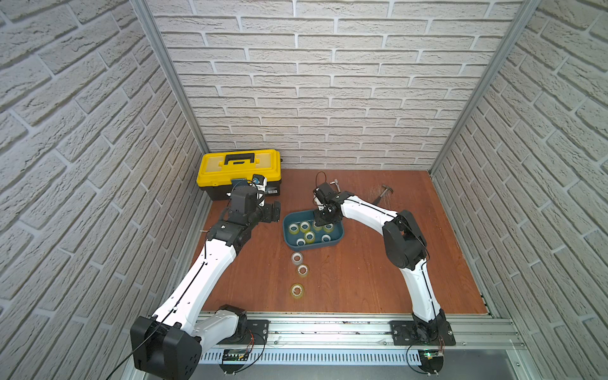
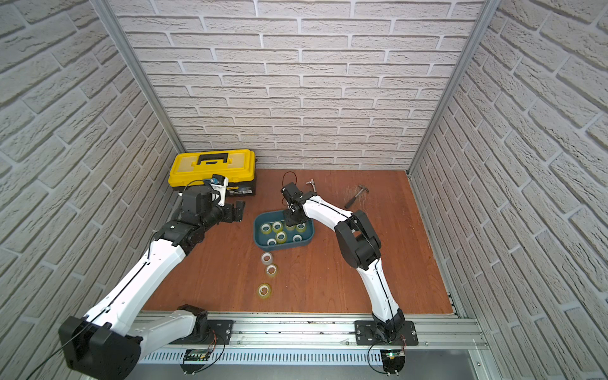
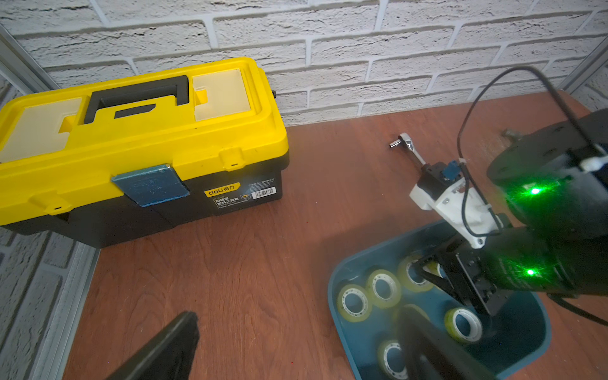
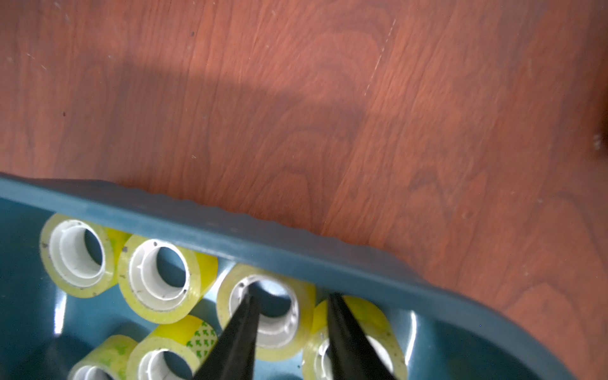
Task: Put the transparent tape into the storage box
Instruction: Place the tape in the storage box, then pick up the tape at the center of the board.
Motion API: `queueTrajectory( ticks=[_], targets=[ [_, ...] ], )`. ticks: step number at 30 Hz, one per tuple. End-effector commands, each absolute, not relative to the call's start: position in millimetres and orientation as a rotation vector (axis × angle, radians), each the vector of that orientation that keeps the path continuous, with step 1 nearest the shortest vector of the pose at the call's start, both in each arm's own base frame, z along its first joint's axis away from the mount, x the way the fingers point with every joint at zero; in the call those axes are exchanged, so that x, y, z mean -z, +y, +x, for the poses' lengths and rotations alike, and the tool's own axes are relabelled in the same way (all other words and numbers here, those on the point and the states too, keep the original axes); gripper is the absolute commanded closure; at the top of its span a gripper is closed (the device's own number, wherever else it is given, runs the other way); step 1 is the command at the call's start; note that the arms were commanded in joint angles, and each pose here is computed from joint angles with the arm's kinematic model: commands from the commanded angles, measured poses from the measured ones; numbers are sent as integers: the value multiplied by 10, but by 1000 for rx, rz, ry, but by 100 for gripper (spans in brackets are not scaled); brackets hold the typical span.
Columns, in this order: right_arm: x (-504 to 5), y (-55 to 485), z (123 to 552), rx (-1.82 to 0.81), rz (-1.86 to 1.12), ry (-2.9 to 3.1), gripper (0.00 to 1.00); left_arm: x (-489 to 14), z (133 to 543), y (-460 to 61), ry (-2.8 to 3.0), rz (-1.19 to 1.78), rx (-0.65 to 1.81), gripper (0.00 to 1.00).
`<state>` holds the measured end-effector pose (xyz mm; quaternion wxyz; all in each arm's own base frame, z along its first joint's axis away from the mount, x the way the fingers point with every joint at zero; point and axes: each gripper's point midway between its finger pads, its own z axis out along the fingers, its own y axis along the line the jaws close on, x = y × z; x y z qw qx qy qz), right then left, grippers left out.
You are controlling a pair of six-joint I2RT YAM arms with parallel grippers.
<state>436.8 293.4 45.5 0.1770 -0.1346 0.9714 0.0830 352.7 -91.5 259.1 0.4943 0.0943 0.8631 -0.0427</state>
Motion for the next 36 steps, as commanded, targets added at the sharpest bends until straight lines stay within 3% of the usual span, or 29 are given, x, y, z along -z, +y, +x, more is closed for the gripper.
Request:
queueTrajectory(
  ticks=[1, 9, 18, 27, 36],
  targets=[
    [-761, 3064, 4431, -296, -381, 2676, 54, -2606, 3531, -926, 2074, 243, 97, 2],
    [-1384, 3032, 4281, -361, -376, 2578, 53, -2571, 3537, -983, 2083, 258, 124, 2],
    [-1878, 2876, 3667, -454, -364, 2478, 56, -2309, 3606, -1311, 2180, 326, 257, 2],
    [-1743, 2845, 2801, -547, -346, 2445, 57, -2231, 3752, -1089, 2219, 199, 258, 2],
    [-1204, 2860, 2235, -532, -315, 2532, 57, -2262, 3824, -809, 2197, 71, 289, 2]
  ],
)
